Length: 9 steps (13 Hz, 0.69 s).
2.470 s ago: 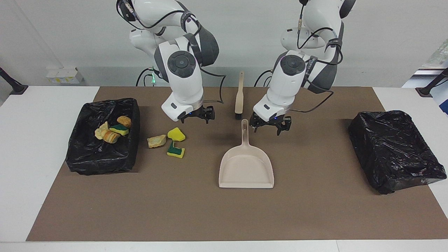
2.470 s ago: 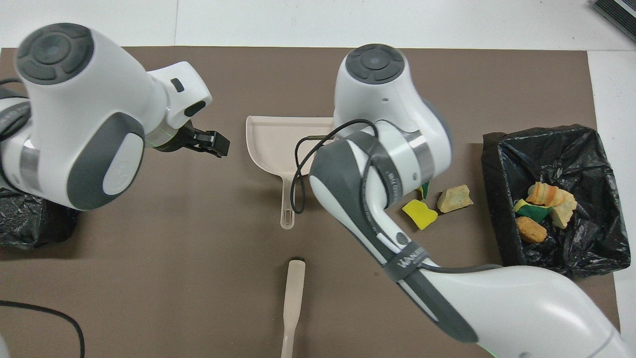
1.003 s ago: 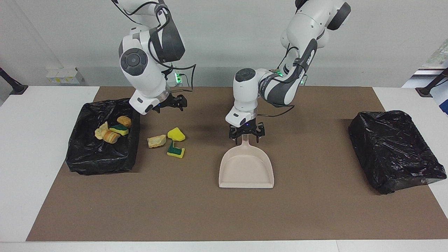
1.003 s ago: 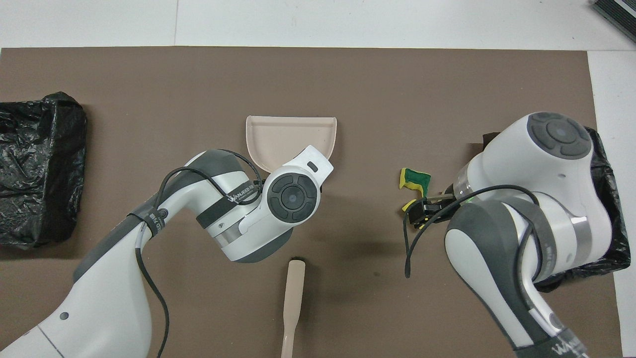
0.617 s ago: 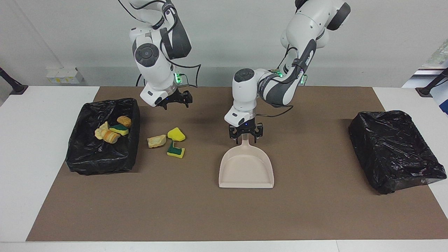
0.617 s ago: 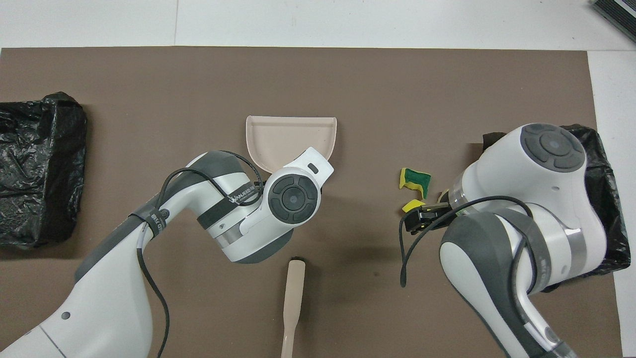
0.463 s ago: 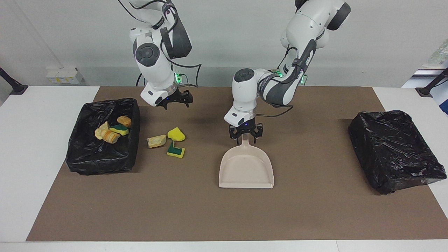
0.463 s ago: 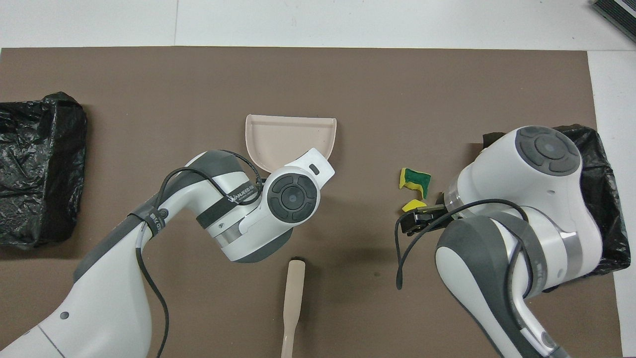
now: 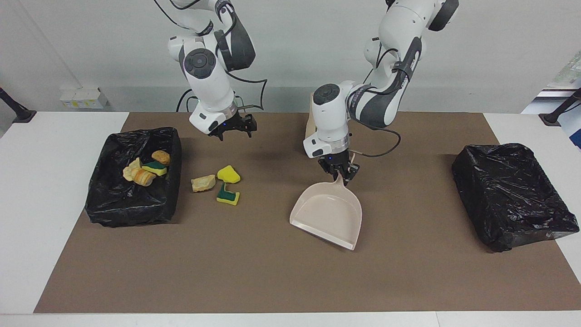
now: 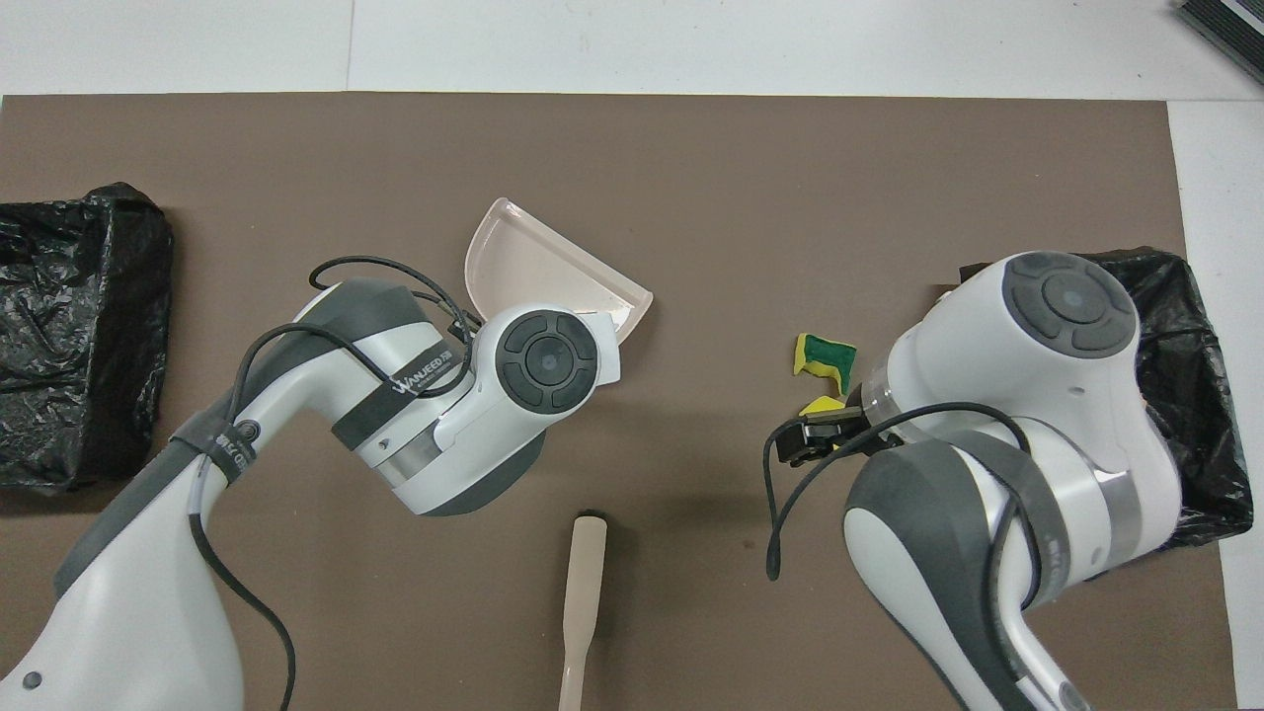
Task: Sweep and dump trash in bin
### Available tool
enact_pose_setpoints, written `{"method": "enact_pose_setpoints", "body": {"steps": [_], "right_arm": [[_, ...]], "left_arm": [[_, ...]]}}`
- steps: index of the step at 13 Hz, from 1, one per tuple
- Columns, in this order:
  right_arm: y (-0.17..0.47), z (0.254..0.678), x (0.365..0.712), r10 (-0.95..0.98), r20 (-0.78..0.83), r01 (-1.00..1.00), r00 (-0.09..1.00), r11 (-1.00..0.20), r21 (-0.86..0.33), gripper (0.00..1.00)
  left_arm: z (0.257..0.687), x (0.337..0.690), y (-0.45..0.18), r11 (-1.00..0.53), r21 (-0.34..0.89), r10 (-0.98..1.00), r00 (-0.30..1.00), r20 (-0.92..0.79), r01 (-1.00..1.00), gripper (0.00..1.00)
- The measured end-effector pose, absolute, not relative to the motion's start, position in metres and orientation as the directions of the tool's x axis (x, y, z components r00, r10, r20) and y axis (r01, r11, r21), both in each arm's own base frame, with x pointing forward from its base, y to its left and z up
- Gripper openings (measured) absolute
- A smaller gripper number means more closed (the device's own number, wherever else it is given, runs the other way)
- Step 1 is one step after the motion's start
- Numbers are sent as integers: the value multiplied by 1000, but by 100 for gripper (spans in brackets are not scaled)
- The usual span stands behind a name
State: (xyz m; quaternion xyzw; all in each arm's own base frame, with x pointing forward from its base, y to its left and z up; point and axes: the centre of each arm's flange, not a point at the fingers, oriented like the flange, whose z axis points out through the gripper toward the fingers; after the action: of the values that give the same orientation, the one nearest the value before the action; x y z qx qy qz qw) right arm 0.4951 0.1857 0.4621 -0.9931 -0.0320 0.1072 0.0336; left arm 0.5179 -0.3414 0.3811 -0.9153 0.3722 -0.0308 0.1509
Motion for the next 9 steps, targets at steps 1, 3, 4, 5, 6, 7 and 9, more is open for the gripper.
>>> {"method": "enact_pose_setpoints", "body": {"steps": [1, 3, 4, 5, 6, 7, 9], "right_arm": [[199, 462, 490, 57, -211, 44, 976, -997, -66, 100], [235, 460, 477, 27, -194, 17, 981, -998, -53, 100], [249, 457, 471, 17, -184, 7, 983, -999, -51, 100], [257, 455, 467, 10, -176, 1, 984, -999, -50, 100], [259, 454, 466, 5, -176, -5, 984, -999, -54, 100], [259, 453, 466, -2, -182, -13, 983, -998, -63, 100], [260, 451, 464, -9, -196, -25, 981, -997, -78, 100]], "left_arm": [[385, 519, -334, -609, -302, -744, 661, -103, -733, 32], [393, 526, -315, -481, -288, -823, 540, -175, -828, 32], [394, 529, -309, -420, -274, -854, 479, -204, -865, 32], [393, 531, -304, -362, -257, -879, 420, -226, -896, 32], [393, 533, -300, -314, -242, -896, 371, -243, -918, 32], [392, 535, -297, -274, -229, -909, 329, -255, -934, 32], [391, 541, -285, -195, -199, -930, 245, -273, -961, 32]]}}
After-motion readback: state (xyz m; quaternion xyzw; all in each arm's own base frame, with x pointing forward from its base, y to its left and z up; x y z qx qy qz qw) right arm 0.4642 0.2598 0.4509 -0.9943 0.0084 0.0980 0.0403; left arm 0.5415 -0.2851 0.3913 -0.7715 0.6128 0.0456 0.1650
